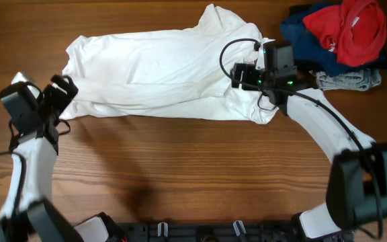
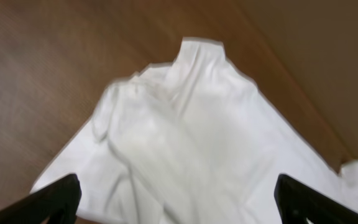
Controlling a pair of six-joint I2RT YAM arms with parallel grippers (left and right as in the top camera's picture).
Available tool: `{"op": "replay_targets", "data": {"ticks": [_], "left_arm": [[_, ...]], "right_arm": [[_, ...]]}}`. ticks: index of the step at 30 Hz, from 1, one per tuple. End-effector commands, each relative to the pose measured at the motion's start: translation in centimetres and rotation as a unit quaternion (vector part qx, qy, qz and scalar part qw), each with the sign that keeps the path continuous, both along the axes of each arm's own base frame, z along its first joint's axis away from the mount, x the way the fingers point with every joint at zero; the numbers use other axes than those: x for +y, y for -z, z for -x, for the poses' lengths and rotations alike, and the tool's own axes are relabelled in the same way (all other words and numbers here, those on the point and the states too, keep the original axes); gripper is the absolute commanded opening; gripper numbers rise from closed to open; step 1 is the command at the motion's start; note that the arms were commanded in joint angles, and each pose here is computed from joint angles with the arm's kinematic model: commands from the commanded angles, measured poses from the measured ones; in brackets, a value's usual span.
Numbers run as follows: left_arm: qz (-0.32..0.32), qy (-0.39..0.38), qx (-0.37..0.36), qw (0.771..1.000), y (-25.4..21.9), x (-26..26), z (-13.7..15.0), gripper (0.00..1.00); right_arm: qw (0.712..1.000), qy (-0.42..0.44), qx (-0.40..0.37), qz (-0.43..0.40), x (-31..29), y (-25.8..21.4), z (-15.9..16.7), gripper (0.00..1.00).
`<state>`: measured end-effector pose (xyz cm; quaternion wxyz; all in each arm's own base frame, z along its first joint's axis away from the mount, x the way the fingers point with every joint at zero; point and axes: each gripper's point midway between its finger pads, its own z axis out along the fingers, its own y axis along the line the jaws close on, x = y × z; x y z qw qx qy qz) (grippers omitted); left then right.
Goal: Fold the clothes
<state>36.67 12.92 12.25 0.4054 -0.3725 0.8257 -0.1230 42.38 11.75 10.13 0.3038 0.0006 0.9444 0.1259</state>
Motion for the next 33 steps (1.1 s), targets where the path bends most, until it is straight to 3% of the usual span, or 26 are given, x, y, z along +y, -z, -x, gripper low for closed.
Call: {"op": "replay_targets", "data": {"ticks": [1, 7, 11, 18, 22, 33], "left_arm": [[0.004, 0.023, 0.041, 0.999, -1.1, -2.0, 3.3, 1.00], [0.009, -0.018, 0.165, 0.986, 3.6, -1.2, 7.0, 1.00], [-0.003, -0.026, 0.191, 0.981, 6.3, 0.0, 6.2, 1.00], [-0.034, 0.002, 0.177, 0.984, 9.5, 1.3, 3.0, 0.96], [-0.061, 0.027, 0.166, 0.984, 10.4, 1.6, 1.7, 0.89], [-0.095, 0.002, 0.185, 0.978, 11.3, 3.3, 2.0, 0.48]], "right_arm": [[1.000, -0.025, 0.005, -0.008, 0.2, -3.7, 1.9, 0.99], [0.989, -0.048, 0.138, 0.016, -0.5, 0.3, 7.3, 1.00], [0.983, -0.053, 0.176, 0.027, -0.9, 1.7, 8.7, 0.99], [0.985, -0.053, 0.165, 0.026, -0.8, 1.7, 8.2, 0.96], [0.986, -0.053, 0.154, 0.024, -0.7, 1.5, 7.7, 0.96], [0.987, -0.053, 0.153, 0.023, -0.7, 1.5, 7.6, 0.96]]}}
